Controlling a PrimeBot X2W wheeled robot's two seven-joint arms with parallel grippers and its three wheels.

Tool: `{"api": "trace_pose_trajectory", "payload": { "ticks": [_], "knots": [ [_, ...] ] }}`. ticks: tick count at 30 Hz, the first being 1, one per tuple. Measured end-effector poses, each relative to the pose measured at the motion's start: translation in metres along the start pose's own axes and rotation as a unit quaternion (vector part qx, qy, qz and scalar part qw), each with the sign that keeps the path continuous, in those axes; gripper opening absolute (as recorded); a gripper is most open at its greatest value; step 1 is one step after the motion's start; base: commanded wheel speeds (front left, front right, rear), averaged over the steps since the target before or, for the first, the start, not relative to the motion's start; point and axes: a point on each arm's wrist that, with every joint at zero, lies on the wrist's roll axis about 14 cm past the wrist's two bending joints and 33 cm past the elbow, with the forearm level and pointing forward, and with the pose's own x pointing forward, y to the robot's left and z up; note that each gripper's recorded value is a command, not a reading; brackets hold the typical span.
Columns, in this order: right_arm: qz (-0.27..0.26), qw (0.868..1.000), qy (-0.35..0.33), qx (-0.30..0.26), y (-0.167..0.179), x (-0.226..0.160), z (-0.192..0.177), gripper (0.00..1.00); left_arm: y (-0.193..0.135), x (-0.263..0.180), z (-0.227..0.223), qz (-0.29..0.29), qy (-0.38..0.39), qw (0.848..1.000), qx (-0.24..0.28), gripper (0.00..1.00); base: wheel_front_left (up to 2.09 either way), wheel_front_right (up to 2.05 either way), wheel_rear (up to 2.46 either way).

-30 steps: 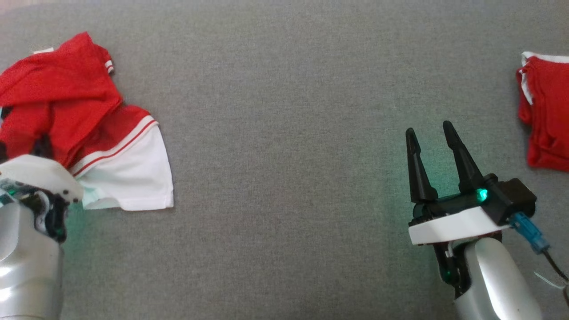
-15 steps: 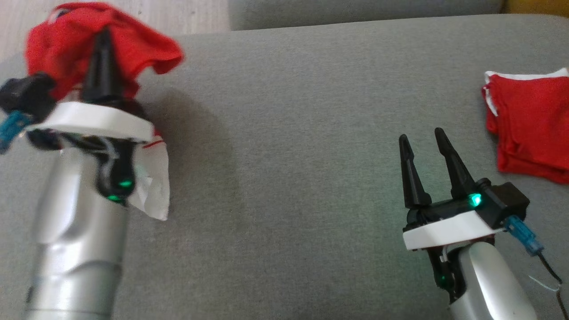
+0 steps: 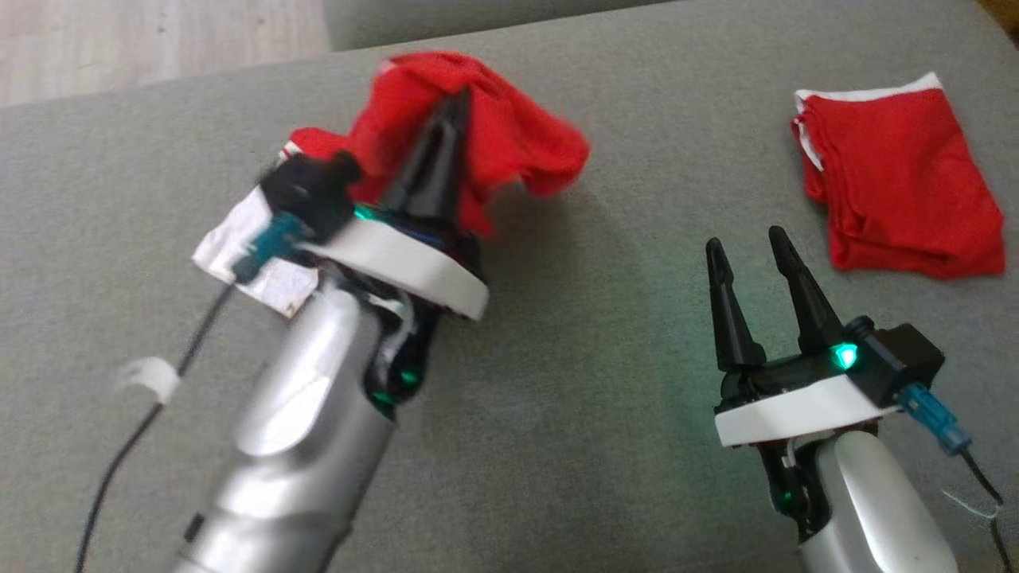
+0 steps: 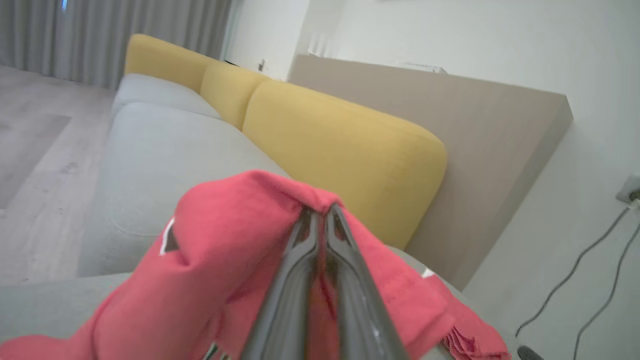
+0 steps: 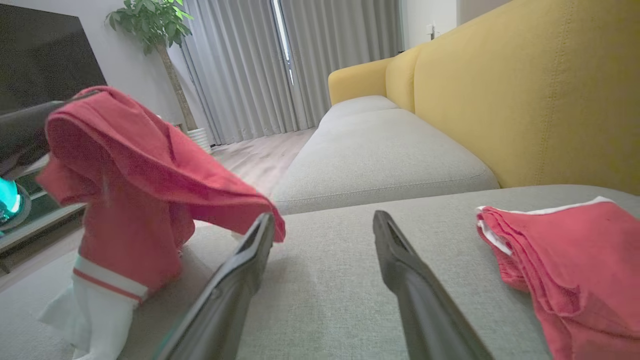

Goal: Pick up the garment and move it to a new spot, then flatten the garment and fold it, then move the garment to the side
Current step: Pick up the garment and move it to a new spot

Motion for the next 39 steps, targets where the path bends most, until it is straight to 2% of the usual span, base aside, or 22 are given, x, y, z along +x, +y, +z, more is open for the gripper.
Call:
{"api": "trace_pose_trajectory", "payload": {
  "ticks": [5,12,15,20,29,39],
  "knots": [
    [-0.011,1.000,0.004,0.002,-0.007,-0.002,-0.003,1.00,-0.007,0.003,-0.023,-0.007,0.014,1.000,0.002,1.00,0.00,0.00,0.00],
    [-0.008,1.000,-0.003,0.002,-0.006,0.004,0.001,1.00,0.036,-0.015,-0.004,0.057,-0.036,0.998,0.021,1.00,0.00,0.00,0.00],
    [-0.001,1.000,-0.008,-0.001,-0.002,0.007,0.004,1.00,0.066,-0.041,0.003,0.098,-0.046,0.993,0.042,1.00,0.00,0.00,0.00],
    [0.013,1.000,-0.018,-0.010,0.008,0.011,0.011,1.00,0.100,-0.106,-0.011,0.163,-0.021,0.984,0.075,1.00,0.00,0.00,0.00],
    [0.025,1.000,-0.014,-0.011,0.018,0.000,0.009,1.00,0.100,-0.166,-0.018,0.227,-0.037,0.971,0.059,1.00,0.00,0.00,0.00],
    [0.021,1.000,-0.014,-0.013,0.016,-0.005,0.010,1.00,0.086,-0.165,-0.025,0.220,-0.044,0.973,0.050,1.00,0.00,0.00,0.00]
  ]
}}
